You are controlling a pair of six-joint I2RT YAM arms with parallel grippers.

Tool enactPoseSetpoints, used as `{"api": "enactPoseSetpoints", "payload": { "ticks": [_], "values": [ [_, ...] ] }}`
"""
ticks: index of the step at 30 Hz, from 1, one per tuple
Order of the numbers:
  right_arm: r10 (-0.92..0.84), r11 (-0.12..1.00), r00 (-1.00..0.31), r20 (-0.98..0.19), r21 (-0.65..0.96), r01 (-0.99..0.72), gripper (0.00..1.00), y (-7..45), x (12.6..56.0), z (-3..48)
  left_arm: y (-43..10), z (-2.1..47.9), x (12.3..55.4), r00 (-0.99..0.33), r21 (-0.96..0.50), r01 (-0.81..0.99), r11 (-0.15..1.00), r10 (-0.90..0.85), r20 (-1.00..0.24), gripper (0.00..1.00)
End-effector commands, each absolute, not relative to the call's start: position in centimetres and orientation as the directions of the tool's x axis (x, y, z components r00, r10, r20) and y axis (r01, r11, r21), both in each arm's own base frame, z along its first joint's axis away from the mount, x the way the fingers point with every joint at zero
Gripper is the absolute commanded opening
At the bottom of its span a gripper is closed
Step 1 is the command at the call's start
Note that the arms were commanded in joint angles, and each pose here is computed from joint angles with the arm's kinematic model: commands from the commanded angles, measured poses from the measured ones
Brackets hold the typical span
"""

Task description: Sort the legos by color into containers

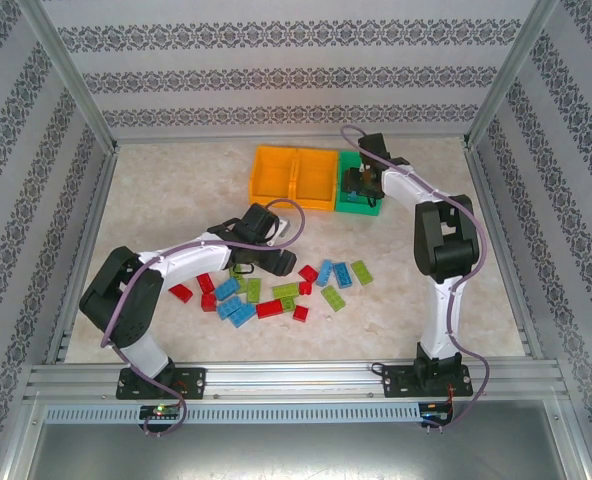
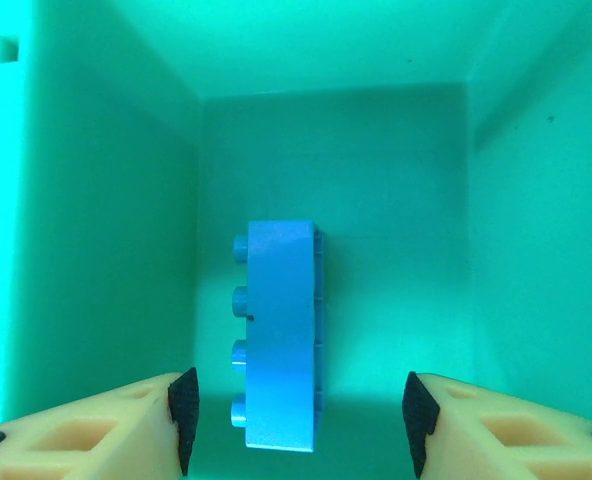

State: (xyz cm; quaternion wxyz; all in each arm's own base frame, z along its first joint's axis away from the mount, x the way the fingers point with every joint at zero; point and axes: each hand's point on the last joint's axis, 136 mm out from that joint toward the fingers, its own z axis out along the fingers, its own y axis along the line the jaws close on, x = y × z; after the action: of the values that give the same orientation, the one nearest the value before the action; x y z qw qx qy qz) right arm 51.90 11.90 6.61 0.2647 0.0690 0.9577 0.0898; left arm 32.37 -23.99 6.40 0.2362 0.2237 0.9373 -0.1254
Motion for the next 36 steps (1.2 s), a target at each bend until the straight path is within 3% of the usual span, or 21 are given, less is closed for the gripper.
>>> {"api": "enactPoseSetpoints", "payload": {
  "ticks": [1, 17, 24, 25, 28, 30, 36],
  "values": [
    [0.09, 0.978, -0.92, -0.381, 0.207, 0.01, 0.62, 13.8, 48.2, 3.4, -23.8, 6.6, 32.2, -0.798, -0.107, 0.456, 0.883, 0.353, -0.488, 0.88],
    [0.05, 0.971, -0.932, -0.358, 0.235, -0.038, 0.6, 16.6, 43.6, 2.5, -23.2, 4.8, 32.0, -0.828, -0.095, 0.413, 0.906, 0.33, -0.453, 0.77],
    [0.123, 0.963, -0.918, -0.377, 0.27, 0.018, 0.7, 16.8, 44.7, 5.0, -23.5, 4.2, 32.3, -0.837, -0.101, 0.403, 0.909, 0.322, -0.443, 0.7],
    [0.135, 0.958, -0.913, -0.385, 0.284, 0.022, 0.67, 17.0, 44.9, 5.6, -23.5, 4.1, 32.3, -0.837, -0.101, 0.401, 0.911, 0.319, -0.444, 0.69],
    [0.161, 0.947, -0.905, -0.394, 0.32, 0.029, 0.35, 17.5, 45.3, 6.7, -23.6, 4.2, 32.5, -0.838, -0.107, 0.393, 0.913, 0.308, -0.45, 0.68],
    [0.168, 0.947, -0.907, -0.387, 0.318, 0.04, 0.22, 17.6, 45.3, 7.0, -23.8, 4.2, 32.6, -0.837, -0.111, 0.394, 0.912, 0.306, -0.453, 0.67],
    [0.165, 0.954, -0.906, -0.39, 0.297, 0.045, 0.22, 17.7, 44.9, 7.6, -24.2, 4.2, 32.9, -0.835, -0.117, 0.398, 0.91, 0.307, -0.456, 0.66]
  ]
}}
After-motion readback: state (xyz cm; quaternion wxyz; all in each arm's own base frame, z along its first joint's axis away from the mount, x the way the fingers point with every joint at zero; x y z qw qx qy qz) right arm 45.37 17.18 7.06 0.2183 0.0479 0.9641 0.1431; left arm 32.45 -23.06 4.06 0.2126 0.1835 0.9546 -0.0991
